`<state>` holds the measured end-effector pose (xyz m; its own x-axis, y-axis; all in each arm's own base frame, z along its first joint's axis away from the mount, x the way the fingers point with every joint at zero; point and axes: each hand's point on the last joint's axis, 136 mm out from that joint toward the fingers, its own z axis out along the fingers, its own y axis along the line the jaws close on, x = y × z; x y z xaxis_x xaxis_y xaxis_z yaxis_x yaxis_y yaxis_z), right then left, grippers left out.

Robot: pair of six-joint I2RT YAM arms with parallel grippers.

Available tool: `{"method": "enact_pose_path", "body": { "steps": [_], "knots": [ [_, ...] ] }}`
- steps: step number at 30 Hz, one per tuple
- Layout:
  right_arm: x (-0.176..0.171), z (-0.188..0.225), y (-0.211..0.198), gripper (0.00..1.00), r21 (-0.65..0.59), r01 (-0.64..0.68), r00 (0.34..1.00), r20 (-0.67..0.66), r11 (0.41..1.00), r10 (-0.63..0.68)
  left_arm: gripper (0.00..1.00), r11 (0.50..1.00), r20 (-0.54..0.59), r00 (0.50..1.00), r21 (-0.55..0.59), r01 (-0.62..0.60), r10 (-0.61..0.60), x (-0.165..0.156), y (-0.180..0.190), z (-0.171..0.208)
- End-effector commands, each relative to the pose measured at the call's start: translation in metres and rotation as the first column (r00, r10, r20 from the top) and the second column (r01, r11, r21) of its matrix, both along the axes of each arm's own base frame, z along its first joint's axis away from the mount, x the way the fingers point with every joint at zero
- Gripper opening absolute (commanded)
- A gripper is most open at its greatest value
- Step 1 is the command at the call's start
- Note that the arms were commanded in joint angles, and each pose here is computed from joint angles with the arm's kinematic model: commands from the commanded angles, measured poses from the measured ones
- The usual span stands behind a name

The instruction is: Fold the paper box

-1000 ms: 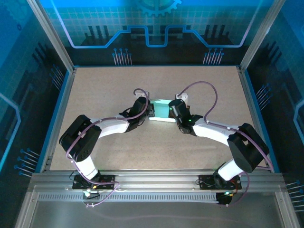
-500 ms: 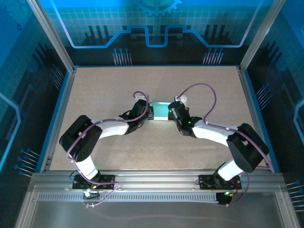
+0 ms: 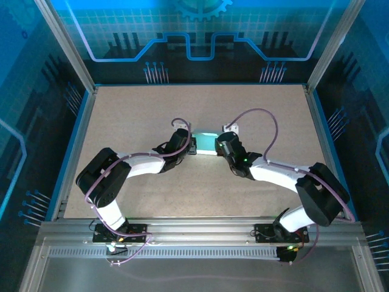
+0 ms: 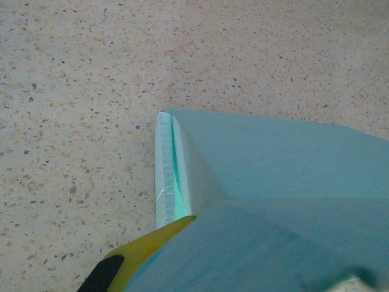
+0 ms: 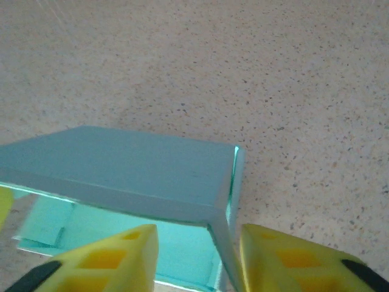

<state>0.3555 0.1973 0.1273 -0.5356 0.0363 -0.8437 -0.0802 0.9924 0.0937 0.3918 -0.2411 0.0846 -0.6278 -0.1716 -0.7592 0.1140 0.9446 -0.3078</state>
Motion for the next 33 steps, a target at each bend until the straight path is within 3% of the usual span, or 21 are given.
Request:
{"method": "enact_pose_path", "body": {
  "steps": [1,5,9,14,21,25,33],
  "knots": [
    [-0.012,0.014,0.006,0.66,0.025,-0.071,0.996,0.048,0.997,0.070,0.00,0.997,-0.024,1.000,0.076,0.002,0.000,-0.007,0.007,-0.004],
    [-0.032,0.026,0.001,0.83,0.080,-0.121,0.990,0.084,0.989,0.115,0.00,0.995,-0.028,1.000,0.096,0.004,-0.001,-0.008,0.008,-0.004],
    [-0.045,0.049,-0.008,0.89,0.166,-0.131,0.988,0.106,0.977,0.114,0.00,0.995,-0.033,0.999,0.101,0.012,-0.009,-0.008,0.007,-0.006],
    [-0.036,0.054,-0.030,0.89,0.292,-0.012,0.997,-0.073,0.956,0.035,0.00,0.994,-0.037,0.999,0.098,0.036,-0.033,-0.010,0.003,-0.006],
    [0.001,0.024,-0.025,0.88,0.316,0.112,0.939,-0.343,0.942,0.004,0.05,0.993,-0.031,0.998,0.108,0.049,-0.046,-0.009,0.002,-0.003],
    [0.025,0.006,-0.015,0.84,0.325,0.153,0.910,-0.414,0.933,-0.005,0.15,0.993,-0.025,0.999,0.107,0.051,-0.049,-0.007,0.001,0.002],
    [0.041,-0.044,0.001,0.82,0.324,0.190,0.849,-0.528,0.927,0.010,0.50,0.983,-0.044,0.991,0.125,0.135,-0.130,-0.026,0.000,0.006]
  ]
}}
